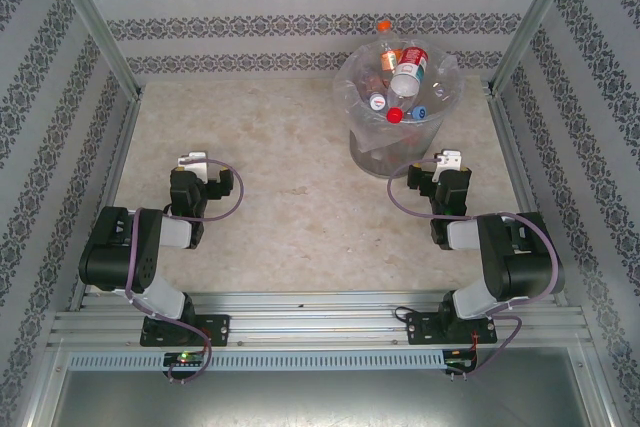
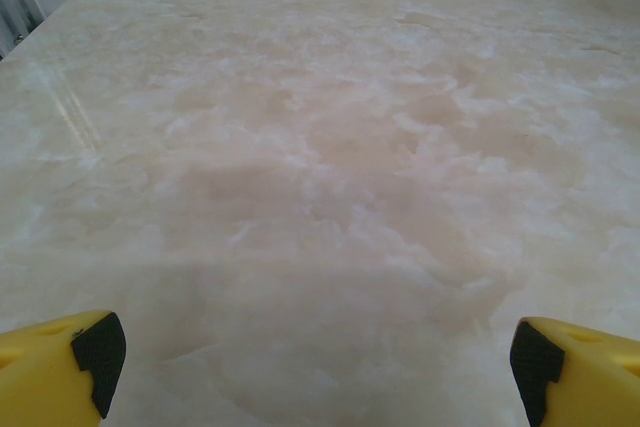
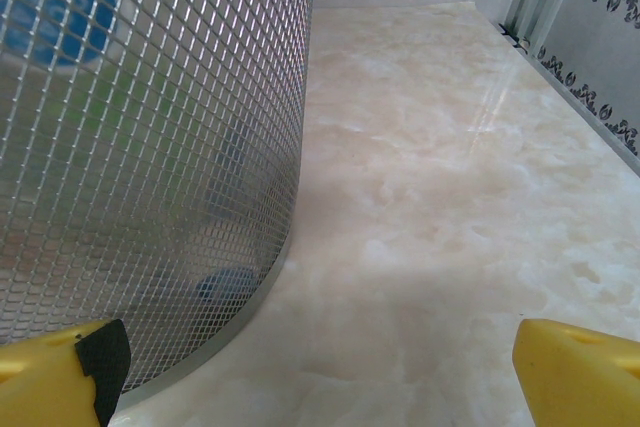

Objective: Put the plastic bottles in the bin

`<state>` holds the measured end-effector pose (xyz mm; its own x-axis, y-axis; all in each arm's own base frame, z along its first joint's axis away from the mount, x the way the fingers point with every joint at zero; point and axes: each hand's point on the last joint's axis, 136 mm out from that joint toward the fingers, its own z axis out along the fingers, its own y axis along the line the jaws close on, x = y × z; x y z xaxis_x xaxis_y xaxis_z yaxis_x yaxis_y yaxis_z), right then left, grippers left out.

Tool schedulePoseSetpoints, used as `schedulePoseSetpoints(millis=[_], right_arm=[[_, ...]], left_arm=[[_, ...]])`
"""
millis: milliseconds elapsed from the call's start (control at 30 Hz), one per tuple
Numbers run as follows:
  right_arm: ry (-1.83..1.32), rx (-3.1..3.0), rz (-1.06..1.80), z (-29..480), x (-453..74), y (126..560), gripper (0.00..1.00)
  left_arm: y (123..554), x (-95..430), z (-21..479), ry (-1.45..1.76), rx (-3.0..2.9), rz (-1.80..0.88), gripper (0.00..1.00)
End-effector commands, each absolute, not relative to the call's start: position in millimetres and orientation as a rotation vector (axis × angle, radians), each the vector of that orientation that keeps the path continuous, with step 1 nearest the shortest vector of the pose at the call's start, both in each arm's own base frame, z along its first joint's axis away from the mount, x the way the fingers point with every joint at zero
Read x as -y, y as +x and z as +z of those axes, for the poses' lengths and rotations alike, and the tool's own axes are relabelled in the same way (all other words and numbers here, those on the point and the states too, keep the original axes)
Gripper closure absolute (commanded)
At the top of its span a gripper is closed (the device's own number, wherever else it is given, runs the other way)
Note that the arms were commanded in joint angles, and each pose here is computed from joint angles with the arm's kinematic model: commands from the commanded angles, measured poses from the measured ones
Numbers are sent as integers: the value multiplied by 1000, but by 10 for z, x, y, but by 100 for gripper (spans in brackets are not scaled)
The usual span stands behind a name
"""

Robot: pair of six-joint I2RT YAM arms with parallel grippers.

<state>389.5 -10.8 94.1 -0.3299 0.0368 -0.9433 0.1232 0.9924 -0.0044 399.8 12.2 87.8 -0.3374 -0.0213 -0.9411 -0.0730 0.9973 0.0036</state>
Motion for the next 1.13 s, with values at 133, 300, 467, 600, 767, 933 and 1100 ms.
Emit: schedulePoseSetpoints(millis=[133,300,467,600,767,933,1100], right_arm=[[-74,-1836,38,1049,-189,3824,2],[-37,-1836,44,1050,-119,3823,2],[-25,-1866,39,1025,-104,3889,2],[12,-1887,28,1049,-38,3979,2],[10,-1891,26,1049,-37,3977,2],[9,-1896,25,1036,-40,3982,2],[6,-1893,23,1047,-47,3981,2]], left_arm=[[3996,-139,867,-55,-1921,53,0],[3996,-138,870,-54,-1921,54,0],[3996,-137,865,-54,-1922,53,0],[3997,-137,870,-54,-1920,53,0],[3996,-139,868,-54,-1921,53,0],[3997,-135,870,-53,-1920,53,0],[3996,-134,868,-53,-1921,53,0]])
